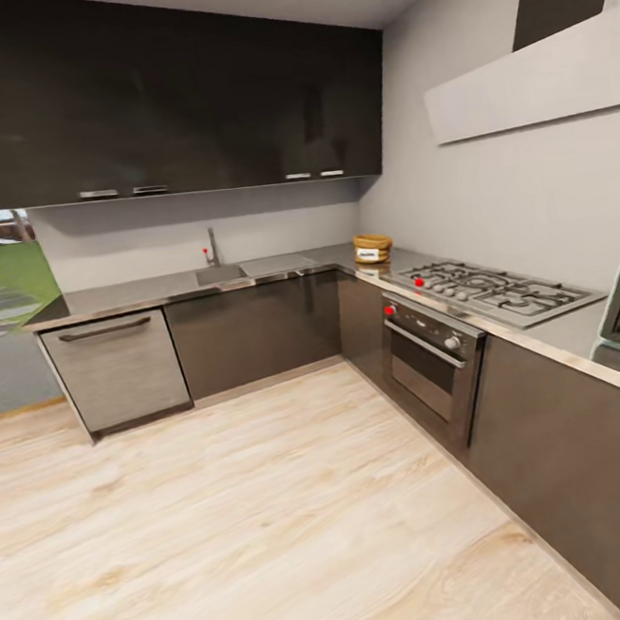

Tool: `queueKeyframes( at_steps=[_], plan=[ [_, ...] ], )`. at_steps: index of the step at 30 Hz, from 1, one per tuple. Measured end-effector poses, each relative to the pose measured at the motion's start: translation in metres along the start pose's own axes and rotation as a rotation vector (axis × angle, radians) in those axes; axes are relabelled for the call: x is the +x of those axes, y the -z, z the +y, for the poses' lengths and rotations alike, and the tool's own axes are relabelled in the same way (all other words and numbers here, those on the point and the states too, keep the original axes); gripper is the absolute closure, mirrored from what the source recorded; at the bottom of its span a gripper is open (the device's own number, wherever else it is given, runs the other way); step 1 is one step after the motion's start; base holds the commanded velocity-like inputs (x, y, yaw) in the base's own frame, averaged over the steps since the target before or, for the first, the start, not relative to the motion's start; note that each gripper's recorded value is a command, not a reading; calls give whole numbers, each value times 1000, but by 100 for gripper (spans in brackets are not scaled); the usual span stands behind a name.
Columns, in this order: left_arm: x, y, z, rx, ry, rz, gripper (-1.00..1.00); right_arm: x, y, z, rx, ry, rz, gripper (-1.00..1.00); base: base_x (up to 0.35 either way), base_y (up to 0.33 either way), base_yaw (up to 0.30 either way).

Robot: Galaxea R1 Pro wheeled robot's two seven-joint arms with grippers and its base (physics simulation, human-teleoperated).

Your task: In the kitchen, take the popcorn bag from the countertop, put it into the microwave, and heat it until the popcorn is cooked so the cooked popcorn ends up inside the bag.

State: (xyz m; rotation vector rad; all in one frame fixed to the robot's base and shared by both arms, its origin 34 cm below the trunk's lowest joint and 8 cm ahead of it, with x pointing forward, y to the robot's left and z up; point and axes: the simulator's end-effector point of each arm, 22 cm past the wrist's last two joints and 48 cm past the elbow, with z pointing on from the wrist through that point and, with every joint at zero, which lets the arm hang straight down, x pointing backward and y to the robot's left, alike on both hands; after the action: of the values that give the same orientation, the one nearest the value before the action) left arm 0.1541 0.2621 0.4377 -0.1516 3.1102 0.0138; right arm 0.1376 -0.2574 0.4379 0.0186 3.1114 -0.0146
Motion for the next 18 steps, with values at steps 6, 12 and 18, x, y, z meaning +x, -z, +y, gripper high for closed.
queueKeyframes(
  at_steps=[6,12,18],
  plan=[
    [0,0,0,0,0,1,-100,0,0,-1,2,1,0,-100,0,0,-295],
    [0,0,0,0,0,0,-100,0,0,-1,1,1,0,-100,0,0,-295],
    [0,0,0,0,0,0,-100,0,0,-1,1,1,0,-100,0,0,-295]
  ],
)
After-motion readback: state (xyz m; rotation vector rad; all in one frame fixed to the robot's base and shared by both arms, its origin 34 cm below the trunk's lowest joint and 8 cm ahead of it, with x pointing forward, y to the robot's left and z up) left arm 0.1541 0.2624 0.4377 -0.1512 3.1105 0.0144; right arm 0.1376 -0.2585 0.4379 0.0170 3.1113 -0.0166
